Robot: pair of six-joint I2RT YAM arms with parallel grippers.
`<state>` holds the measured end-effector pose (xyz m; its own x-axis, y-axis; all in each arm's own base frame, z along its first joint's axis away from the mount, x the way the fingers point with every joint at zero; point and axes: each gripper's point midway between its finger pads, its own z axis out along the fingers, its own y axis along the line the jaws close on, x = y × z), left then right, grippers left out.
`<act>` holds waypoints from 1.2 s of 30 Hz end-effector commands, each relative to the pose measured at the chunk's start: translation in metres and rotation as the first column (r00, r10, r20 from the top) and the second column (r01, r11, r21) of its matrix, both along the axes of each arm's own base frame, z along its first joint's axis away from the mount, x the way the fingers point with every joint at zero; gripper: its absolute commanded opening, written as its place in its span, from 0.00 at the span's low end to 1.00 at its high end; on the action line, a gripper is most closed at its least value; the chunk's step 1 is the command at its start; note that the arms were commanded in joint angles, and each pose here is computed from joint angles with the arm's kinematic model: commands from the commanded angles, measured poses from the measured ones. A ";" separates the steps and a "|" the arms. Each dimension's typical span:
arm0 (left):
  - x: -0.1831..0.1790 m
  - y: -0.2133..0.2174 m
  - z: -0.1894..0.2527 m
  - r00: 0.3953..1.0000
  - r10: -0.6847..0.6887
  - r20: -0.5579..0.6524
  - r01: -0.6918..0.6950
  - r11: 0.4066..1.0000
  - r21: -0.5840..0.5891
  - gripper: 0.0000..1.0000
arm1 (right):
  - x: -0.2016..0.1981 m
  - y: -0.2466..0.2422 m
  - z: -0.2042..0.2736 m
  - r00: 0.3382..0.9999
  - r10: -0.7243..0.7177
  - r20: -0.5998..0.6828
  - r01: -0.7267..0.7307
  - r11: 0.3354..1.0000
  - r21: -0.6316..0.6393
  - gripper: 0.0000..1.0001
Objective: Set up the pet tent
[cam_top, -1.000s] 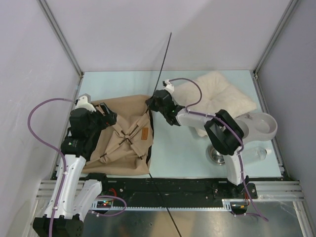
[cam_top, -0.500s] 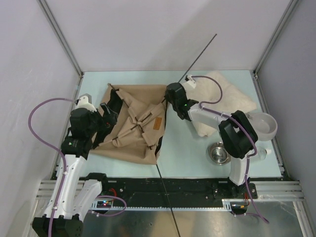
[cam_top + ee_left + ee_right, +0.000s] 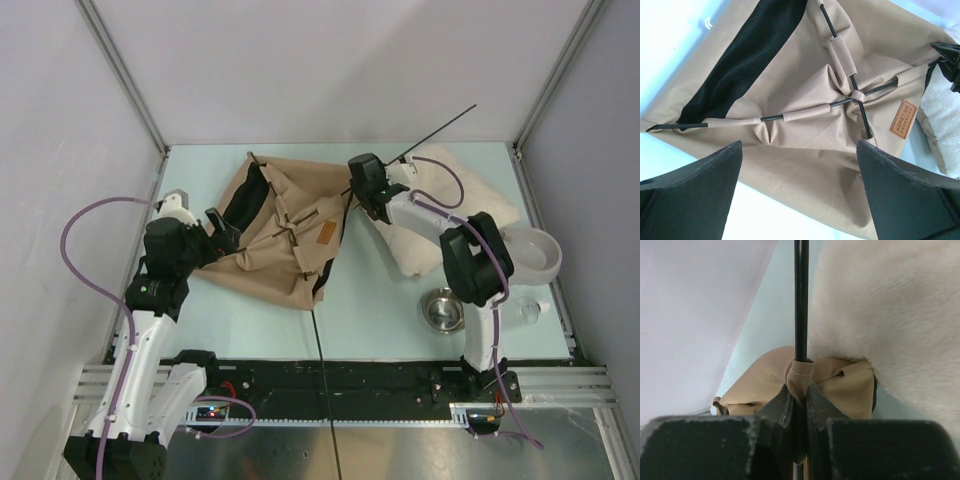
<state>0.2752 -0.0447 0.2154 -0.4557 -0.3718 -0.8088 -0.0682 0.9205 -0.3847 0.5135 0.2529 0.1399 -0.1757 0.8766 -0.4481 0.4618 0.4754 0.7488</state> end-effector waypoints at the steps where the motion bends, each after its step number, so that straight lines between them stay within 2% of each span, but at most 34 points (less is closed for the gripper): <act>1: 0.002 -0.005 0.011 0.999 -0.026 0.031 0.026 1.000 -0.002 1.00 | 0.018 0.006 0.003 0.996 -0.083 -0.011 0.084 0.994 0.068 0.00; 7: 0.001 -0.004 0.007 1.000 -0.022 0.022 0.022 1.000 0.000 1.00 | 0.015 0.018 -0.014 0.995 -0.085 -0.051 0.089 0.993 0.078 0.00; 9: 0.001 -0.004 0.005 1.000 -0.021 0.017 0.021 1.000 0.000 1.00 | 0.013 0.020 -0.016 0.995 -0.076 -0.060 0.081 0.993 0.081 0.06; 11: 0.002 -0.004 0.004 1.000 -0.020 0.013 0.020 1.000 0.001 1.00 | 0.013 0.023 -0.015 0.997 -0.054 -0.060 0.058 0.995 0.081 0.20; 16: 0.003 -0.004 0.004 1.000 -0.020 0.011 0.020 1.000 0.001 1.00 | 0.005 0.023 -0.006 0.997 0.013 -0.071 -0.010 0.999 0.044 0.69; 19: 0.006 -0.004 0.006 1.000 -0.021 0.008 0.021 1.000 0.003 1.00 | -0.008 0.015 -0.002 0.995 0.043 -0.088 -0.043 0.999 0.004 0.86; 22: 0.009 -0.003 0.009 1.000 -0.014 0.010 0.014 1.000 0.008 1.00 | -0.021 0.006 0.016 0.993 0.102 -0.056 -0.105 0.992 -0.062 0.96; 27: 0.011 0.007 0.016 0.999 0.019 0.026 -0.020 0.999 0.051 1.00 | -0.057 -0.010 0.045 0.977 0.206 -0.056 -0.213 0.956 -0.203 0.99; 31: 0.010 0.009 0.026 0.998 0.024 0.050 -0.027 0.998 0.059 1.00 | -0.095 -0.016 0.057 0.942 0.317 -0.109 -0.334 0.912 -0.237 0.99; 34: 0.007 0.006 0.027 0.998 0.035 0.053 -0.036 0.999 0.027 1.00 | -0.128 -0.010 0.067 0.870 0.478 -0.122 -0.494 0.838 -0.232 0.99; 36: 0.005 0.004 0.027 0.998 0.030 0.060 -0.031 0.999 0.022 1.00 | -0.158 -0.001 0.070 0.781 0.611 -0.133 -0.622 0.737 -0.265 0.97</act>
<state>0.2813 -0.0389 0.2207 -0.4505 -0.3563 -0.8186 -0.0926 0.9306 -0.3541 0.4093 0.2395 0.2099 -0.4820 0.6426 -0.5956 0.2517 0.7526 0.6084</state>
